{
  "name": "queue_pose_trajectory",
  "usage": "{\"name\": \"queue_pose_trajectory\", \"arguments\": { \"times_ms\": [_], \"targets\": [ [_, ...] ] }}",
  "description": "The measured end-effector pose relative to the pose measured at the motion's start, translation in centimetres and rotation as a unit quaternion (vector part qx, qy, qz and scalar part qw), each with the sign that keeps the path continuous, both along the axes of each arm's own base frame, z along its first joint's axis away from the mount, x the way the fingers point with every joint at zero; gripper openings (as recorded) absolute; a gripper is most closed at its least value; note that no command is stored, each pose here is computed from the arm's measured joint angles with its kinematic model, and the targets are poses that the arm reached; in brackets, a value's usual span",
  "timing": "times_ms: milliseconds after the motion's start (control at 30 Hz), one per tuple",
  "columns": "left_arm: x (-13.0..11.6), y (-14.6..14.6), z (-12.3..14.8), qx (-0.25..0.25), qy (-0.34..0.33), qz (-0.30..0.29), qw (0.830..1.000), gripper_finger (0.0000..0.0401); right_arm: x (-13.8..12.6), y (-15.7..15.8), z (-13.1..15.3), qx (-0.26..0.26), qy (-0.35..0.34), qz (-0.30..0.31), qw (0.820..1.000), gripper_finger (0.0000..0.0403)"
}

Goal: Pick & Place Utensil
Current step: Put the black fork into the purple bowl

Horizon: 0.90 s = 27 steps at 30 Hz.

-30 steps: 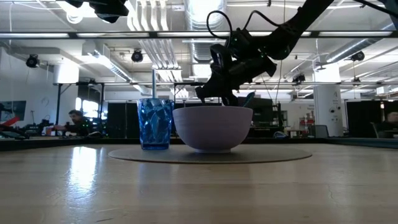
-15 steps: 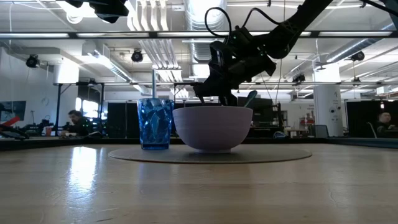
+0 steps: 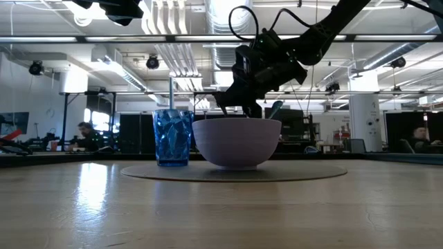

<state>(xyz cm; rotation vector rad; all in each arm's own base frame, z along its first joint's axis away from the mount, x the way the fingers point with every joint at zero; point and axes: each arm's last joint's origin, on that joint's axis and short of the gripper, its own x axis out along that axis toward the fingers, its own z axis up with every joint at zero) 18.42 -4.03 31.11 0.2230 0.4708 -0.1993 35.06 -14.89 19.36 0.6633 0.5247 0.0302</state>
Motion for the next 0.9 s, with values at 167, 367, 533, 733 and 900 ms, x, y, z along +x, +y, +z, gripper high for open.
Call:
{"name": "queue_pose_trajectory", "arguments": {
  "times_ms": [167, 367, 533, 733, 900],
  "targets": [
    [0.00, 0.00, 0.00, 0.000, 0.000, 0.000, 1.000, 0.0202, 0.00, -0.04, -0.03, -0.020, 0.000, -0.001, 1.000, 0.0009],
    [0.00, 0.00, 0.00, -0.001, 0.000, 0.000, 1.000, 0.0202, -0.02, -0.11, -0.08, -0.036, 0.002, -0.003, 0.999, 0.0012],
    [0.00, -0.01, -0.01, -0.002, 0.000, 0.001, 1.000, 0.0202, -0.12, -0.20, -0.30, -0.062, 0.014, -0.010, 0.998, 0.0025],
    [0.00, -0.01, -0.01, -0.002, 0.000, 0.001, 1.000, 0.0202, -0.11, -0.20, -0.31, -0.063, 0.014, -0.009, 0.998, 0.0027],
    [0.00, -0.01, -0.01, -0.003, 0.001, 0.002, 1.000, 0.0202, -0.10, -0.20, -0.34, -0.063, 0.015, -0.009, 0.998, 0.0029]
  ]
}}
